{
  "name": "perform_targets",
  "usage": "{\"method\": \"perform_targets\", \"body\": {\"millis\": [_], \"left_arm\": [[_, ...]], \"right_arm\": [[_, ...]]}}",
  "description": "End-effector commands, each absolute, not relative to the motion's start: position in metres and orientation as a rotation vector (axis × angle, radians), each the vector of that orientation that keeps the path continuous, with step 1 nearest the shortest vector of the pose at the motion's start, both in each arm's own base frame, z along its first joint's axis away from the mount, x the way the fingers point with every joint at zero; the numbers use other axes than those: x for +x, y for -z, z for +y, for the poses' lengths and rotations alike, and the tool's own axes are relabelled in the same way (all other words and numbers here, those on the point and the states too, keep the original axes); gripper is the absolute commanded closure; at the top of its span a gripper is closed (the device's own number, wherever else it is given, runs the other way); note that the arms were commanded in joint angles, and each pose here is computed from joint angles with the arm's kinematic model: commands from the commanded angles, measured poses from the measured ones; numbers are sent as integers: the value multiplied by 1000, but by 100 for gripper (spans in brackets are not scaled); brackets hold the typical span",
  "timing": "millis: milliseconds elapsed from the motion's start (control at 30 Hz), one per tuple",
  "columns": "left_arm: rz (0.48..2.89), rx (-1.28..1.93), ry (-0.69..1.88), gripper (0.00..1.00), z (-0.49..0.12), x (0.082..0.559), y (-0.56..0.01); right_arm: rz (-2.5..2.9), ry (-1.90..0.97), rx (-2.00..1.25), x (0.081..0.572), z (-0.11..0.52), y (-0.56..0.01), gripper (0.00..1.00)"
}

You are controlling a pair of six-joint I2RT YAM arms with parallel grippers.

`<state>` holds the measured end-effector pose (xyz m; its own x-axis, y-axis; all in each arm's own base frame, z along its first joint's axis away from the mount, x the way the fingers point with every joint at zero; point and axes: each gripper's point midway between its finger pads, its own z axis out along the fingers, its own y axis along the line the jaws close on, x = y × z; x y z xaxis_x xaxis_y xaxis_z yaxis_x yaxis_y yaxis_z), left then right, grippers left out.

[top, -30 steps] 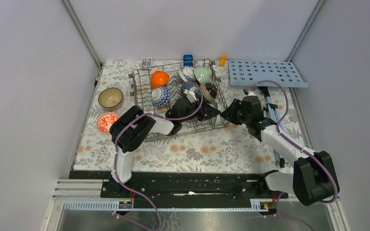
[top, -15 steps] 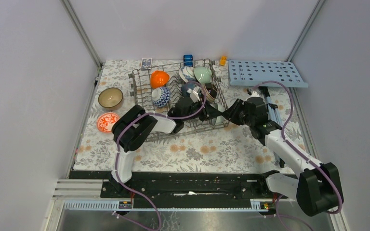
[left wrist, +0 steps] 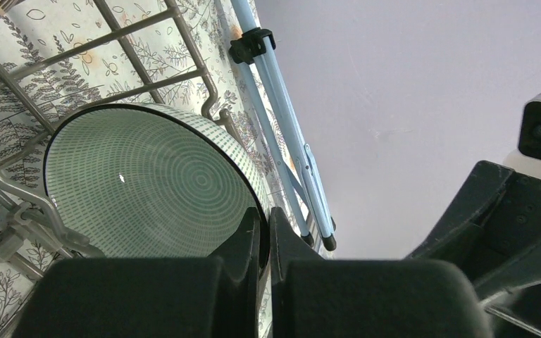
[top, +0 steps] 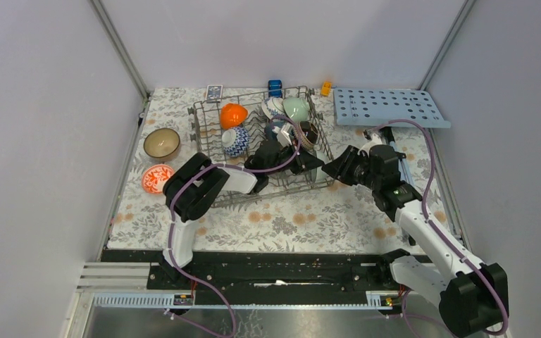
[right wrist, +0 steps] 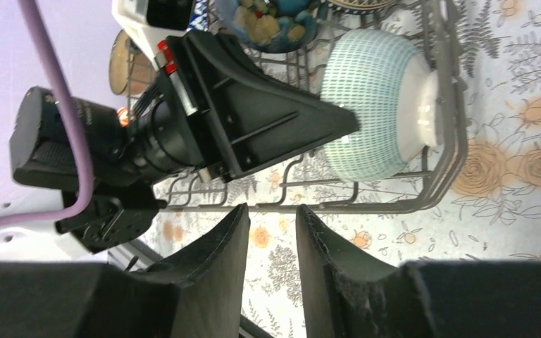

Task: Unload the bowls from the dish rack
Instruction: Pick up the bowl from the dish rack.

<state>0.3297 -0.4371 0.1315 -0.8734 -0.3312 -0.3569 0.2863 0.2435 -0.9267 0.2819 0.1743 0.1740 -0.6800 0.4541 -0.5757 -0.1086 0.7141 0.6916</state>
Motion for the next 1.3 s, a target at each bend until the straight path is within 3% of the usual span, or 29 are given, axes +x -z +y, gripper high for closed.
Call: {"method": "perform_targets", "body": {"millis": [0, 1033, 1267], "left_arm": [[1936, 79, 1767, 100, -448, 317, -166], [1623, 248, 1897, 100, -411, 310, -278], [1586, 302, 1785, 100, -392, 298, -319]], "right_arm": [[2088, -1033, 178, 270, 185, -200, 62], [1814, -1294, -143, 217, 205, -276, 57], [1756, -1290, -226, 200, 203, -313, 40]]}}
